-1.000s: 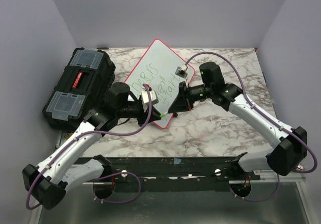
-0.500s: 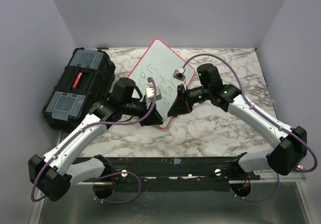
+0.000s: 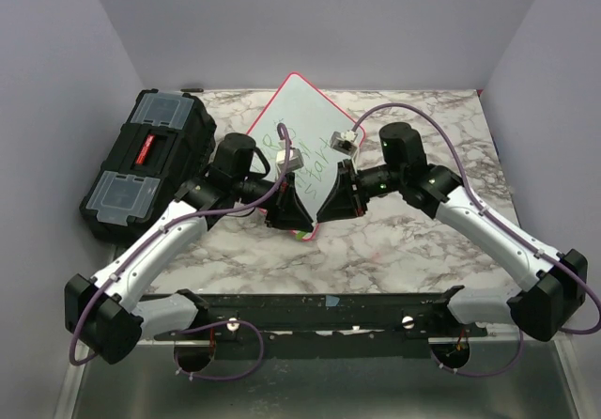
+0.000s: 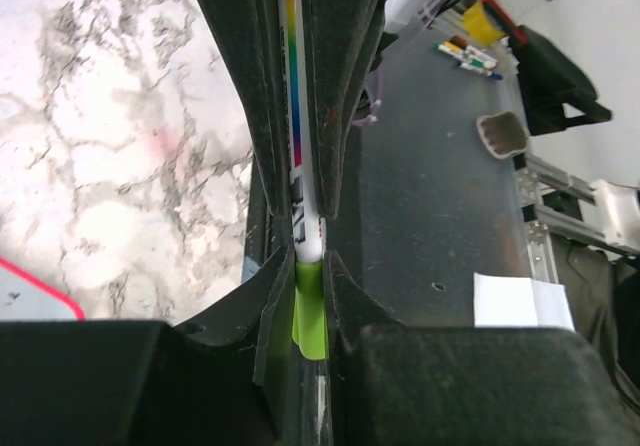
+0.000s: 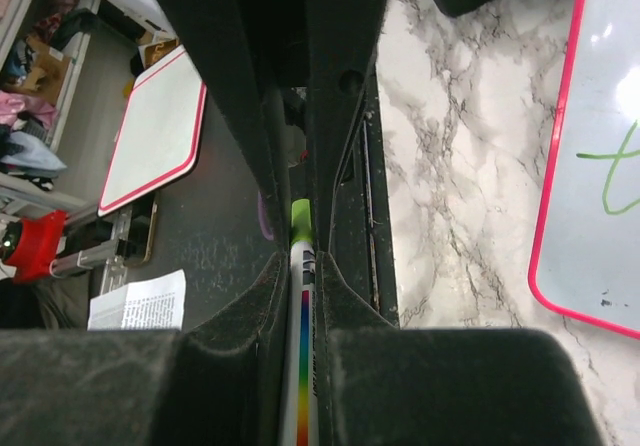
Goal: Write a sentence on the whiteboard
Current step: Close the whiteboard marker at the center of the board, then place the whiteboard marker at the center of the board.
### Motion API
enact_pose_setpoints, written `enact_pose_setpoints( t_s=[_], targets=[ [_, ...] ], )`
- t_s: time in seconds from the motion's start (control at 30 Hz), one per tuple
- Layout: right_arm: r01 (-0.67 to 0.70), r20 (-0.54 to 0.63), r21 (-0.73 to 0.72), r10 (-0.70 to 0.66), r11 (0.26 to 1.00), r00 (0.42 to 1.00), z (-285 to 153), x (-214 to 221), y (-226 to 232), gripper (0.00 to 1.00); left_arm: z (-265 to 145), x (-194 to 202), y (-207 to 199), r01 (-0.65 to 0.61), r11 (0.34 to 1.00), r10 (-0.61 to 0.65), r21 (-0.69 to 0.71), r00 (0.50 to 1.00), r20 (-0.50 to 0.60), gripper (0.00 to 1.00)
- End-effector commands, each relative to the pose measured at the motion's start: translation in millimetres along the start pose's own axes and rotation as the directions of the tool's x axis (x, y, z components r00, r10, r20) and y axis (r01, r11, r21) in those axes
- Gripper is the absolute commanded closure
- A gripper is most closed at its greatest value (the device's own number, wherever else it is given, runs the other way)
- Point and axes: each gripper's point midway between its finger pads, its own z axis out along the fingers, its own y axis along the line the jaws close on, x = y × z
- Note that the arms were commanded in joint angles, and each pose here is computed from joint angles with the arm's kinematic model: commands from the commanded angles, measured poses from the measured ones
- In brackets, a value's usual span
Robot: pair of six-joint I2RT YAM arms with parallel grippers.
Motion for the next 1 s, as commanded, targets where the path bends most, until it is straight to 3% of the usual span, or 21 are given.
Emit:
enact_pose_setpoints(
  t_s=[0.0,0.3,0.57,0.77,0.97],
  targets=[
    [0.03,-0.04,0.039,-0.028,0.999,0.999,17,22,-18,0.99,-8,-71,-63,-0.314,0.917,0.278,0.248,0.945,0.172,1.0],
    [0.042,-0.026,0.076,-0.04,0.996,0.999,16,21,-21,0.99,-7,-82,-53,-0.303,0.931,0.27,0.207,0.948,0.171,1.0],
    [0.037,-0.013,0.162,-0.036,0.986,0.999,12,19,-32,0.99,-11,-90,-29,-0.288,0.956,0.275,0.058,0.946,0.173,0.53],
    [0.023,-0.01,0.214,-0.021,0.977,1.0,10,20,-40,0.99,-14,-92,-20,-0.29,0.957,0.289,-0.019,0.942,0.171,0.36],
    [-0.001,-0.013,0.29,0.005,0.957,1.0,5,27,-52,0.99,-24,-96,11,-0.249,0.945,0.288,-0.214,0.941,0.176,0.18]
  ],
)
